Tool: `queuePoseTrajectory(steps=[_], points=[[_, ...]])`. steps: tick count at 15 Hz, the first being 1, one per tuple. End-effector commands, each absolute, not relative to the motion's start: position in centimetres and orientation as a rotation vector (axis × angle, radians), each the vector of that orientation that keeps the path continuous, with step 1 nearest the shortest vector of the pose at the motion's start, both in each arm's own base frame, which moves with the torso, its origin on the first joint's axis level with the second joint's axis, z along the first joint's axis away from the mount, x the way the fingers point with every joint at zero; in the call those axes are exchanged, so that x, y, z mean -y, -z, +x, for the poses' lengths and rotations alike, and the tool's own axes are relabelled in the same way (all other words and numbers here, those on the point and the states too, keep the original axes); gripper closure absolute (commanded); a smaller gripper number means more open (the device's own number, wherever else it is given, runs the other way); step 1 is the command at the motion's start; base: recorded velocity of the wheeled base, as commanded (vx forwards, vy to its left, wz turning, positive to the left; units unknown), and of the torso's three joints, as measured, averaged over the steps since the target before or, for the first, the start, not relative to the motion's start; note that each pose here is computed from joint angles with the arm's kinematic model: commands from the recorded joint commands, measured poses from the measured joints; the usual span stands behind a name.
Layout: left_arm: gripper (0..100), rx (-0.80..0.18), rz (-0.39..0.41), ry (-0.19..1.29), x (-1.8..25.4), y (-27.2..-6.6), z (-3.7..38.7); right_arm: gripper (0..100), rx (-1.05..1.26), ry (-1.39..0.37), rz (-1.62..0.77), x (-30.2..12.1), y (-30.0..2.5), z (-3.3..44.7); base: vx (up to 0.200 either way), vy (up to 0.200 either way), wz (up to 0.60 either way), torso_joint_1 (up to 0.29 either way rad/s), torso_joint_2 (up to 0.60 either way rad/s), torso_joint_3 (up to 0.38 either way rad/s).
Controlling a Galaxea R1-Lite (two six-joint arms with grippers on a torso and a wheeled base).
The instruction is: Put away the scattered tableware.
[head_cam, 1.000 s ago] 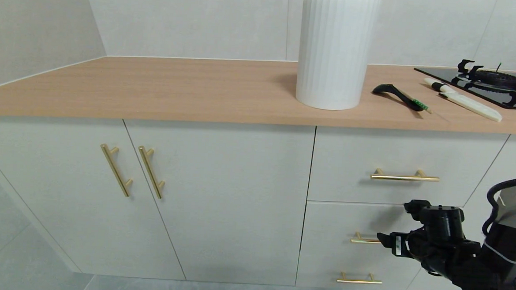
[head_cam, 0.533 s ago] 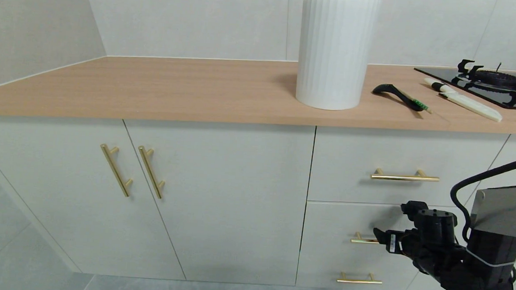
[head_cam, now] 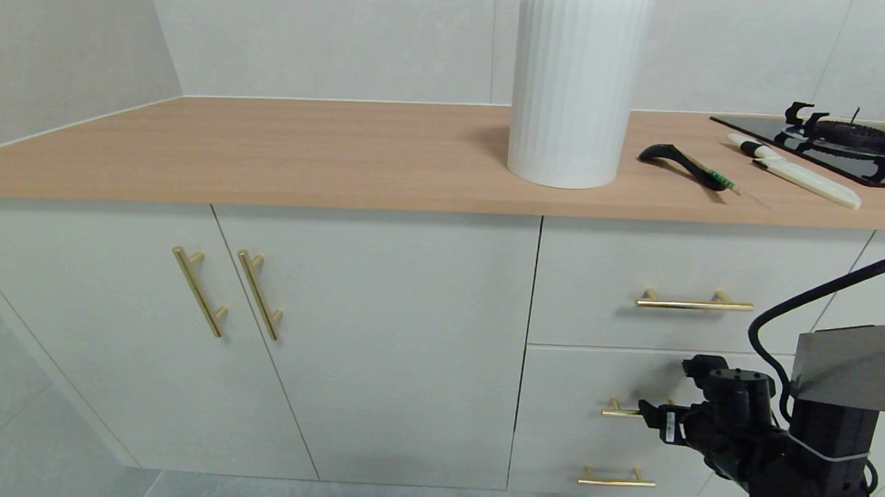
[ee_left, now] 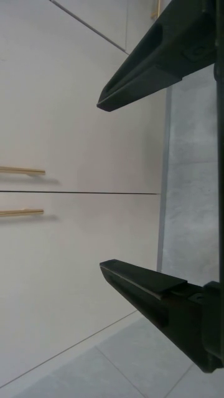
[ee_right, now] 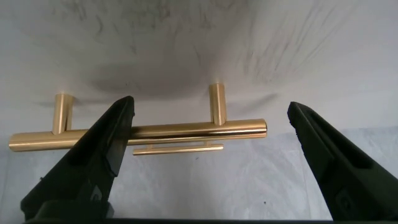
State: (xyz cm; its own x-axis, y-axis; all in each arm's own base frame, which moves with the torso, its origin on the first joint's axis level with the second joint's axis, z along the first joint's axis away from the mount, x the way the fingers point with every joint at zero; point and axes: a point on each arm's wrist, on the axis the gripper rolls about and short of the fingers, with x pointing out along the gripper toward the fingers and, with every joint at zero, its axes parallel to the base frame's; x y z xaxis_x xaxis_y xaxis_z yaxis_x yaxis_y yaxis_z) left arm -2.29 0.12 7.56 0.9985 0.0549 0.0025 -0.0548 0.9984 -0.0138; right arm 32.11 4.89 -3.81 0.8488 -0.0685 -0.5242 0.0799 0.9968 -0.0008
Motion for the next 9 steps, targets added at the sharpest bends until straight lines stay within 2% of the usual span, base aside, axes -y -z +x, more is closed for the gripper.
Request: queuePoseTrajectory(steps=[1,6,9], points=[[0,0.003,-0.014,-0.055,-0.1,-7.6,-2.3,0,-0.564,0.078,0.018,-4.9,4.0,31.9,0.0,0.0,0.0,0.0,0.0,0.0],[0,0.003,-0.014,-0.055,-0.1,-7.6,-2.3,0,-0.58,0.078,0.009,-4.6,3.5,31.0,0.0,0.0,0.0,0.0,0.0,0.0],[0,0.003,-0.014,-0.055,-0.1,-7.6,-2.3,0,-0.575,0.05,0.007,-4.4,0.9,29.4,0.0,0.0,0.0,0.0,0.0,0.0]])
